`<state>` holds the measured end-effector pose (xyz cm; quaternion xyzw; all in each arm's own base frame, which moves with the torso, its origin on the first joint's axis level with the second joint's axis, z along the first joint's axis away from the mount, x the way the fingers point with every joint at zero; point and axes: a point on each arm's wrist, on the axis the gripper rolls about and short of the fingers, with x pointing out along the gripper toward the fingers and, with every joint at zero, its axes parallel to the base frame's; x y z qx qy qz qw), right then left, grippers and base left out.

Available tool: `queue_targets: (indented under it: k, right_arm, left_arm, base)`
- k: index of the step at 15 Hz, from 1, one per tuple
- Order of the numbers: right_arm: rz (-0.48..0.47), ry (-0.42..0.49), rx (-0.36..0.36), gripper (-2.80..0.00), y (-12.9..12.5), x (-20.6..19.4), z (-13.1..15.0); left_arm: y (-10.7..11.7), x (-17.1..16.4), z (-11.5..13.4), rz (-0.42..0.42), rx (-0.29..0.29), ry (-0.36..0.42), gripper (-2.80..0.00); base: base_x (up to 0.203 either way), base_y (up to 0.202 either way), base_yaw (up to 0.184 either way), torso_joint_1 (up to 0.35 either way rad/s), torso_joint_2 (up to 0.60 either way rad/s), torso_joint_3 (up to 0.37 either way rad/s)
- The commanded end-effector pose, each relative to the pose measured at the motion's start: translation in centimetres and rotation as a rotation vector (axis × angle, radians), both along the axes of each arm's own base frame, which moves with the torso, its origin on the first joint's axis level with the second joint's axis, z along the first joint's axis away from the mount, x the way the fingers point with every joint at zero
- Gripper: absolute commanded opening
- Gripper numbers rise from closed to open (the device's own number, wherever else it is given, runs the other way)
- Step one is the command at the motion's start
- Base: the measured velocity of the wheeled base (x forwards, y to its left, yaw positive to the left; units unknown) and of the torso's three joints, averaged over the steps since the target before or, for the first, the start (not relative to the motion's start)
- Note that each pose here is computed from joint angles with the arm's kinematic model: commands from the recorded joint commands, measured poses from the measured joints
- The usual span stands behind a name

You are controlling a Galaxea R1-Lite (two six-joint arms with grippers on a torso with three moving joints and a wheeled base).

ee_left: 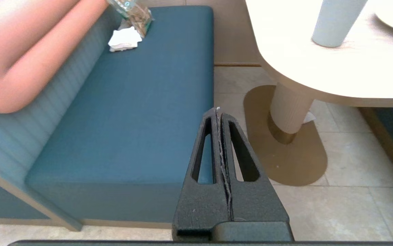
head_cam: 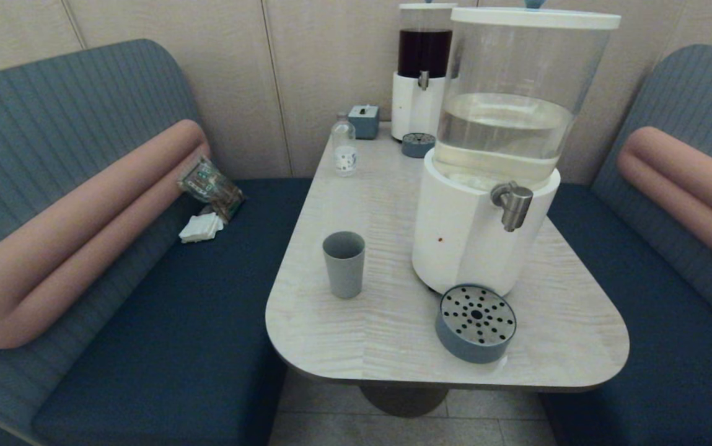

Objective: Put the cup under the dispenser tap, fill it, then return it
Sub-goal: Pick up the cup

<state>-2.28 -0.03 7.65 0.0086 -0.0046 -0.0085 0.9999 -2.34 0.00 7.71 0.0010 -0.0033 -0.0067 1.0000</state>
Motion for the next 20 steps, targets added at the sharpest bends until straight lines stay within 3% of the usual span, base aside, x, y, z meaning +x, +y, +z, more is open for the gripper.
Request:
queue_targets:
  k: [1, 3, 6, 9, 11, 13, 14, 17, 20]
  right_arm:
    - [0.000, 0.001, 0.000, -2.80, 0.0, 0.0, 0.0]
    - [0.000, 0.001, 0.000, -2.80, 0.0, 0.0, 0.0]
    - [0.000, 0.001, 0.000, -2.80, 0.0, 0.0, 0.0]
    - [0.000, 0.001, 0.000, -2.80, 0.0, 0.0, 0.0]
    - [0.000, 0.001, 0.000, -2.80, 0.0, 0.0, 0.0]
    - [0.000, 0.001, 0.000, -2.80, 0.0, 0.0, 0.0]
    - [0.000, 0.001, 0.000, -2.80, 0.0, 0.0, 0.0]
    - [0.000, 0.001, 0.000, -2.80, 0.0, 0.0, 0.0]
    - [0.000, 0.001, 0.000, -2.80, 0.0, 0.0, 0.0]
  left_arm:
    - [0.0, -0.8, 2.6, -0.014, -0.014, -0.085, -2.80]
    - [-0.1, -1.8, 6.8, -0.063, -0.064, -0.170, -2.80]
    - [-0.2, 0.3, 14.3, -0.131, -0.113, -0.138, -2.80]
    - [-0.6, 6.2, 21.0, -0.194, -0.139, -0.074, -2.80]
    - [-1.2, 11.8, 22.5, -0.288, -0.143, -0.009, -2.80]
    - [-1.9, 18.0, 21.7, -0.404, -0.131, 0.033, -2.80]
    - [-2.1, 21.0, 20.6, -0.442, -0.109, 0.029, 0.00]
    - [-2.6, 28.7, 16.5, -0.542, -0.040, -0.067, 0.00]
    - [-3.0, 33.5, 11.8, -0.699, 0.031, -0.209, 0.00]
  base:
    - [0.000, 0.000, 0.000, 0.000, 0.00, 0.000]
    - [0.000, 0.000, 0.000, 0.000, 0.00, 0.000]
    - [0.000, 0.000, 0.000, 0.000, 0.00, 0.000]
    - [0.000, 0.000, 0.000, 0.000, 0.00, 0.000]
    - [0.000, 0.000, 0.000, 0.000, 0.00, 0.000]
    - [0.000, 0.000, 0.000, 0.000, 0.00, 0.000]
    - [0.000, 0.000, 0.000, 0.000, 0.00, 0.000]
    - [0.000, 0.000, 0.000, 0.000, 0.00, 0.000]
    - [0.000, 0.000, 0.000, 0.000, 0.00, 0.000]
